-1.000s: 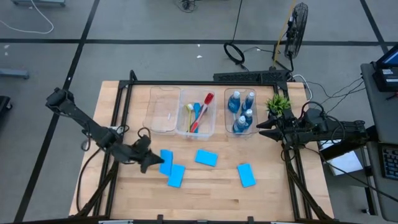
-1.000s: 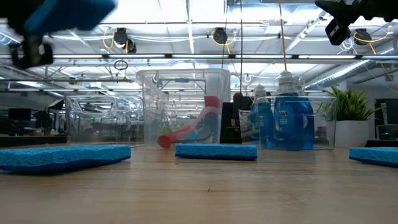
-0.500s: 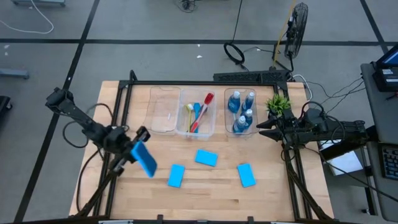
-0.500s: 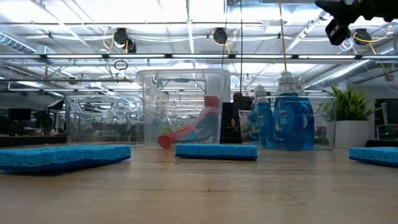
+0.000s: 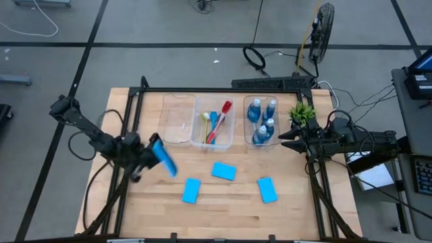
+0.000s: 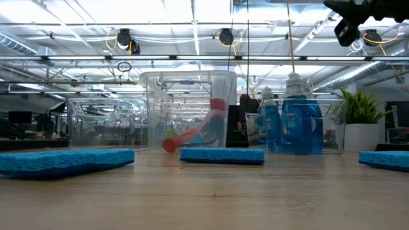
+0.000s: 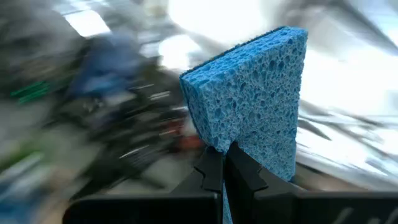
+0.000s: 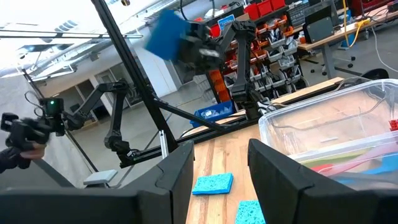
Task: Pick & Place Kitchen Sink Supplies
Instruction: Put the sponge into the left transparent bin
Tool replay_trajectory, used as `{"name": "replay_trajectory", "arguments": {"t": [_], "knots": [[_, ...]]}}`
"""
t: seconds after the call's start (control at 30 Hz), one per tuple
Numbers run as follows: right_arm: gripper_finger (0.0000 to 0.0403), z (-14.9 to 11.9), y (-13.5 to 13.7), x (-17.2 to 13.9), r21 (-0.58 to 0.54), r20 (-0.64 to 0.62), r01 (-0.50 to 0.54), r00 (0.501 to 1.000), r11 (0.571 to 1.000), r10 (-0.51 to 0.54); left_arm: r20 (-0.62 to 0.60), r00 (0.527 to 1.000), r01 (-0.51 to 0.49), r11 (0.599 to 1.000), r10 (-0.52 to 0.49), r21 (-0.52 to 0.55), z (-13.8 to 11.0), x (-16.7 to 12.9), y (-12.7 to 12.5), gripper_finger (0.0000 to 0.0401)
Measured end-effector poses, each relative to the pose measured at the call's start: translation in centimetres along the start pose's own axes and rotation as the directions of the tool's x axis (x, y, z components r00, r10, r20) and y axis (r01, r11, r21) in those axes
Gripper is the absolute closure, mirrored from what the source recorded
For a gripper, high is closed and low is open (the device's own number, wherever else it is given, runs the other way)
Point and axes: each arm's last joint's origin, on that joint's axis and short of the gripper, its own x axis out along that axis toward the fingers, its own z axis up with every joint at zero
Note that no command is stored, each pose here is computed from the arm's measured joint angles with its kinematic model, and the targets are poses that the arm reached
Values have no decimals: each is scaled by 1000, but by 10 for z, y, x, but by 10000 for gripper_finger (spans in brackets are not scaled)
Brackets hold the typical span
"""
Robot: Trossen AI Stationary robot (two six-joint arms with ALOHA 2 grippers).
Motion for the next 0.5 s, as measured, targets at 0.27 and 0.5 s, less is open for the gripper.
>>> {"name": "replay_trajectory", "arguments": {"t": [0.27,0.5], "knots": [[264,0,0,0,0,0,1,1000,1000,-1,20,830,-553,826,558,-111,-13,-7,26,401],[264,0,0,0,0,0,0,1000,1000,0,157,728,-659,745,667,-107,15,-12,42,401]]}}
